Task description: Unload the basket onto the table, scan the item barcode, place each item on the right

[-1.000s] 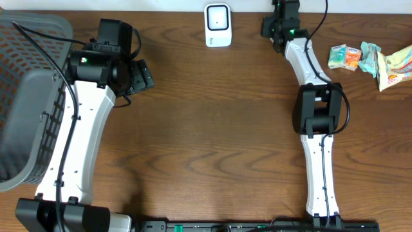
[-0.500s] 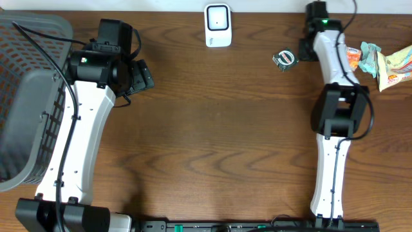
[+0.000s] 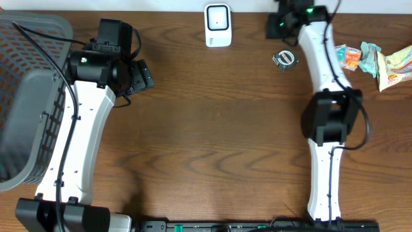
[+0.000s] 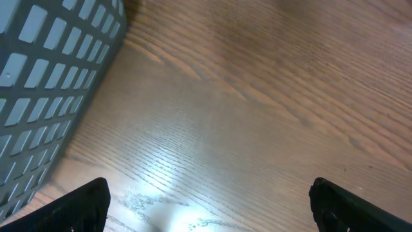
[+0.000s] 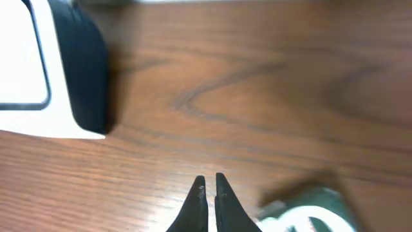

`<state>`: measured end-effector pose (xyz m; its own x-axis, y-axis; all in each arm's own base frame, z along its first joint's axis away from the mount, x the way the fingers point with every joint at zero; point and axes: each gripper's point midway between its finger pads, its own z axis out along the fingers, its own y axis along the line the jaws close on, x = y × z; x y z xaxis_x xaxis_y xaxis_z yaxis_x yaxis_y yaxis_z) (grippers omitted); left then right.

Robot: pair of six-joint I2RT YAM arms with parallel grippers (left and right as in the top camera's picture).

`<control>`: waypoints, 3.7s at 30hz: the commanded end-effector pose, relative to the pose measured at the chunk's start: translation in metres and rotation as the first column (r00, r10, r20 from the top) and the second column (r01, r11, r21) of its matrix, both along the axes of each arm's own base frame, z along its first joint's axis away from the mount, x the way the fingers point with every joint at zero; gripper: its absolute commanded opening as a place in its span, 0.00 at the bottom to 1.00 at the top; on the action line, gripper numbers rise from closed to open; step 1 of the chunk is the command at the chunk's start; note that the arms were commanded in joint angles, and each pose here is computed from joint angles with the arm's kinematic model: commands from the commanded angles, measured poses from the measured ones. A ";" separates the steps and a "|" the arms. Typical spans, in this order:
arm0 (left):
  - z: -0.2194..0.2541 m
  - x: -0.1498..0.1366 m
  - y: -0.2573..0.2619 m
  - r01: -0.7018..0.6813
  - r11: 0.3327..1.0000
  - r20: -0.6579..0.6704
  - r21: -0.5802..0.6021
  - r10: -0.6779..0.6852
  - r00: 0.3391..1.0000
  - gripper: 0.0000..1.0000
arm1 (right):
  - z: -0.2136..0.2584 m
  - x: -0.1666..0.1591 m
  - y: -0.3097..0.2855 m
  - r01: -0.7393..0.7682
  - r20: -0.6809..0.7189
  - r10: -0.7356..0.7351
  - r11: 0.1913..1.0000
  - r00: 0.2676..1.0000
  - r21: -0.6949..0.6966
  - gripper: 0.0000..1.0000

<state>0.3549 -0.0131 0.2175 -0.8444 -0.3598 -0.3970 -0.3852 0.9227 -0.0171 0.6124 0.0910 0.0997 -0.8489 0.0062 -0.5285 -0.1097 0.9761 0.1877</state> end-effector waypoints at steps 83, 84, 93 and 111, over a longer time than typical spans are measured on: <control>0.002 0.001 0.002 -0.016 1.000 0.005 0.004 0.016 1.000 0.98 | -0.011 -0.043 -0.231 0.422 -0.136 -0.429 0.903 0.893 -0.076 0.04; 0.002 0.001 0.002 -0.016 1.000 0.005 0.004 0.016 1.000 0.98 | -0.006 -0.036 -0.225 0.411 -0.110 -0.415 0.910 0.903 -0.060 0.05; 0.002 0.001 0.002 -0.016 1.000 0.005 0.004 0.016 1.000 0.98 | -0.028 -0.008 -0.198 0.373 -0.050 -0.378 0.923 0.924 -0.093 0.15; 0.002 0.001 0.002 -0.016 1.000 0.005 0.004 0.016 1.000 0.98 | -0.095 -0.055 -0.281 0.505 -0.141 -0.594 0.767 0.792 -0.395 0.01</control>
